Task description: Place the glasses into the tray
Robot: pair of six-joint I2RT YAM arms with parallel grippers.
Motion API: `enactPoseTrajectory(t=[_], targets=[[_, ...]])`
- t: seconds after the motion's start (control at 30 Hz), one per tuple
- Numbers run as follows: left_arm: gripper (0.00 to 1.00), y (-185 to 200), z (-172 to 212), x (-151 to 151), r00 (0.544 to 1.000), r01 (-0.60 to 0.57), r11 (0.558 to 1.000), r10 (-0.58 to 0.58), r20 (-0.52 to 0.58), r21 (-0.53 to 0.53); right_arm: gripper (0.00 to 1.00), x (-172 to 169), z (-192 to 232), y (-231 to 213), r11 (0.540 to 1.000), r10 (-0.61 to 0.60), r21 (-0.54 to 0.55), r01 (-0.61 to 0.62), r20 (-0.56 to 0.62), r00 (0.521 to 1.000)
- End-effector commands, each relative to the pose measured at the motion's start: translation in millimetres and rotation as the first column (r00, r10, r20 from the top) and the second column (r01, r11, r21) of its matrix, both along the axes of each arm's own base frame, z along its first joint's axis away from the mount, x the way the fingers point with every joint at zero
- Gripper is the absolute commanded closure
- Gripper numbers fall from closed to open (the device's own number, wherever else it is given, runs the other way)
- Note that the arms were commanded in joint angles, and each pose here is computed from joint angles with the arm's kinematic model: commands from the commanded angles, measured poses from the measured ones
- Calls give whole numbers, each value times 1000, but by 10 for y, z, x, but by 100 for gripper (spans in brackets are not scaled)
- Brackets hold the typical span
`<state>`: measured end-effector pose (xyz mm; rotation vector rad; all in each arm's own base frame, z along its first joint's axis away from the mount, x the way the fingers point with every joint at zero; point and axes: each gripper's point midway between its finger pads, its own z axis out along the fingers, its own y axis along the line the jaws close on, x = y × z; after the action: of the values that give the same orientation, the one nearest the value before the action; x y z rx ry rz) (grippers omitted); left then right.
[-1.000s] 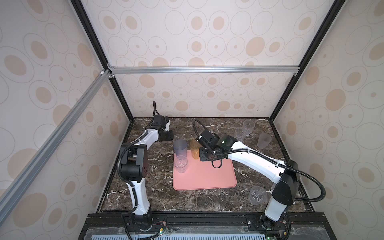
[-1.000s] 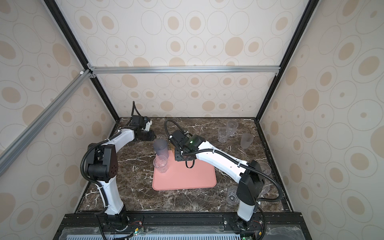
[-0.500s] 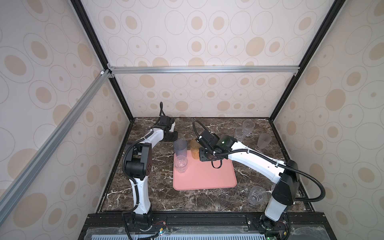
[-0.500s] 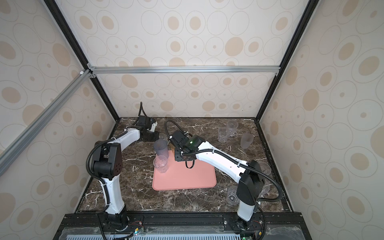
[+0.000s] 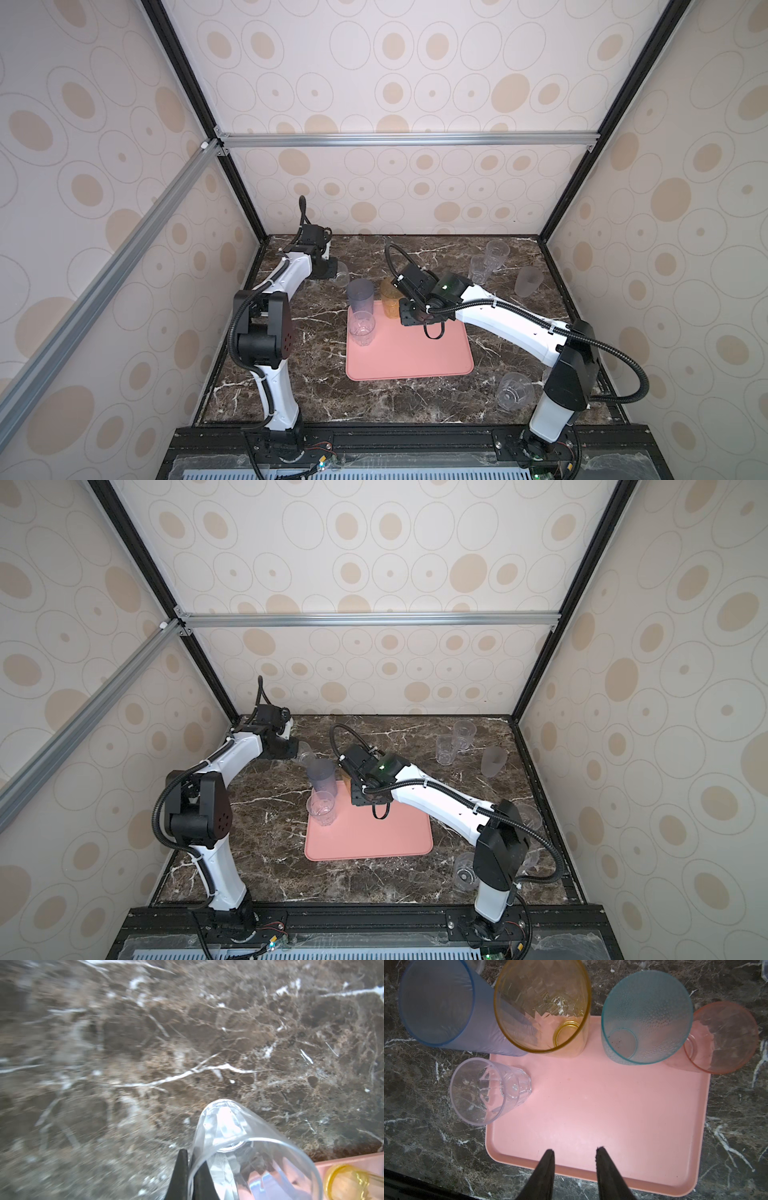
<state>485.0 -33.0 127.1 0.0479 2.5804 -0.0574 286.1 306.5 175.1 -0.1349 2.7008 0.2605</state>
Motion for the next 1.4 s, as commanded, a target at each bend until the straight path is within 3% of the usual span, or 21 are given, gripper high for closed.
enactPoseTrajectory(t=[0.0,0.2,0.33,0.53,0.73,0.87,1.07,1.23,1.37], targets=[[99,157,154,-266,1000,-1,997,3,-28,76,64,-14,119,-71,1000,-20,17,20,21,1000],[100,366,40,-679,991,-93,990,102,-90,103,64,-26,158,-87,1000,-4,14,4,31,1000],[100,449,-251,-926,978,-133,985,148,-146,108,63,-59,166,-130,1000,-5,13,4,32,999],[100,490,-510,-965,966,-148,982,170,-196,121,63,-126,179,-267,1000,-18,-4,18,38,999],[77,506,-444,-930,967,-158,979,179,-183,125,63,-227,228,-651,995,-53,-79,60,82,995],[62,486,-167,-871,977,-170,981,181,-117,99,62,-328,264,-1058,981,-80,-171,93,82,993],[56,488,536,-780,979,-196,979,191,72,59,62,-640,273,-1720,948,-170,-269,168,18,985],[54,422,1186,-782,938,-204,979,198,286,-7,62,-1046,122,-2066,915,-256,-346,206,-105,961],[51,-63,1566,-873,894,-73,994,102,436,-84,61,-1303,-26,-2219,900,-310,-370,231,-170,935]])
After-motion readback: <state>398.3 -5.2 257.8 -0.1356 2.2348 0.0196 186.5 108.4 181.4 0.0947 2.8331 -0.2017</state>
